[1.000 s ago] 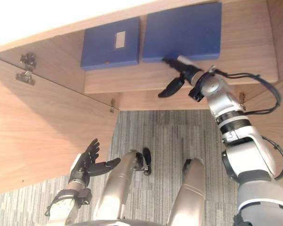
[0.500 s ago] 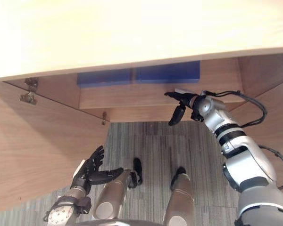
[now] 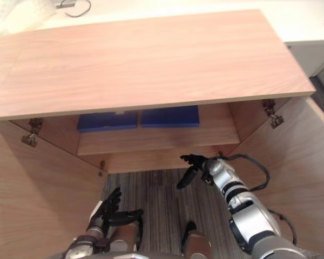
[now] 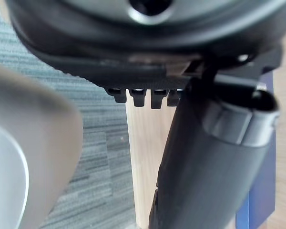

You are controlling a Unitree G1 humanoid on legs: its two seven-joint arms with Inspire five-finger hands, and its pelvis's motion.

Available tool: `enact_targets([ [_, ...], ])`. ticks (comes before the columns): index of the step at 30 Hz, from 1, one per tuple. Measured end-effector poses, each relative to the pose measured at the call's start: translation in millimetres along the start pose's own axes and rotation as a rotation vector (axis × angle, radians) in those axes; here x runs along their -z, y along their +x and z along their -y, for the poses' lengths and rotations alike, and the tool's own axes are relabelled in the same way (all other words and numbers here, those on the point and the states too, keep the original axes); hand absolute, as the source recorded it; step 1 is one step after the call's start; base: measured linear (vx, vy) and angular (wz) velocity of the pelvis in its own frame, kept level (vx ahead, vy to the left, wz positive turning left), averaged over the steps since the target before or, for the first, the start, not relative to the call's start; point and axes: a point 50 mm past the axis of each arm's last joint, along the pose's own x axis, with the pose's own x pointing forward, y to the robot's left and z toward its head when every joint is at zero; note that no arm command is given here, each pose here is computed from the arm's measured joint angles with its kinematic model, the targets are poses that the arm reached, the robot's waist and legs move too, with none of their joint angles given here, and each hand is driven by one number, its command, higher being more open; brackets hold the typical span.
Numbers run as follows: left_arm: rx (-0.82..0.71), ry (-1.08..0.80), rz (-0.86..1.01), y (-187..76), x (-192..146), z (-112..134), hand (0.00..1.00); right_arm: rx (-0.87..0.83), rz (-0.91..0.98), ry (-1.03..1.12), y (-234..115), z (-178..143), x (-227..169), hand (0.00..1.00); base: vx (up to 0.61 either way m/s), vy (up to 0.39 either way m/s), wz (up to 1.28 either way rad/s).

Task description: Walk over to the cabinet, pick up the folder, carry it to the office cabinet, place the folder inside the office cabinet, then close the office cabinet door

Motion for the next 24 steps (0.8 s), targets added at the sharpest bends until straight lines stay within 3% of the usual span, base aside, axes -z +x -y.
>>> enact_targets([
  [5, 0.108, 0.074, -0.038, 5, 6, 23, 1.00, 0.033, -0.102, 0.385, 0, -67, 64, 1.00, -0.08, 0.117, -0.56],
  [8, 0.127, 0.078, -0.172, 25, 33, 27, 1.00, 0.147, -0.218, 0.805, -13, -116, 108, 1.00, -0.09, 0.114, -0.34],
  [12, -0.047, 0.144, -0.316, 46, 50, 17, 1.00, 0.255, -0.359, 1.188, -30, -184, 129, 1.00, -0.08, 0.028, -0.46],
  [15, -0.055, 0.208, -0.297, 48, 48, 24, 1.00, 0.339, -0.341, 1.303, -33, -189, 128, 1.00, -0.09, 0.007, -0.65],
  [18, 0.079, 0.299, -0.221, 43, 43, 48, 1.00, 0.373, -0.330, 1.356, -33, -188, 125, 1.00, -0.09, 0.011, -0.91],
  [21, 0.176, 0.236, -0.154, 34, 35, 69, 1.00, 0.400, -0.298, 1.371, -29, -181, 117, 1.00, -0.07, 0.027, -1.40],
  [24, 0.192, 0.218, -0.184, 31, 41, 67, 1.00, 0.424, -0.288, 1.366, -31, -178, 117, 1.00, 0.01, -0.073, -0.95],
])
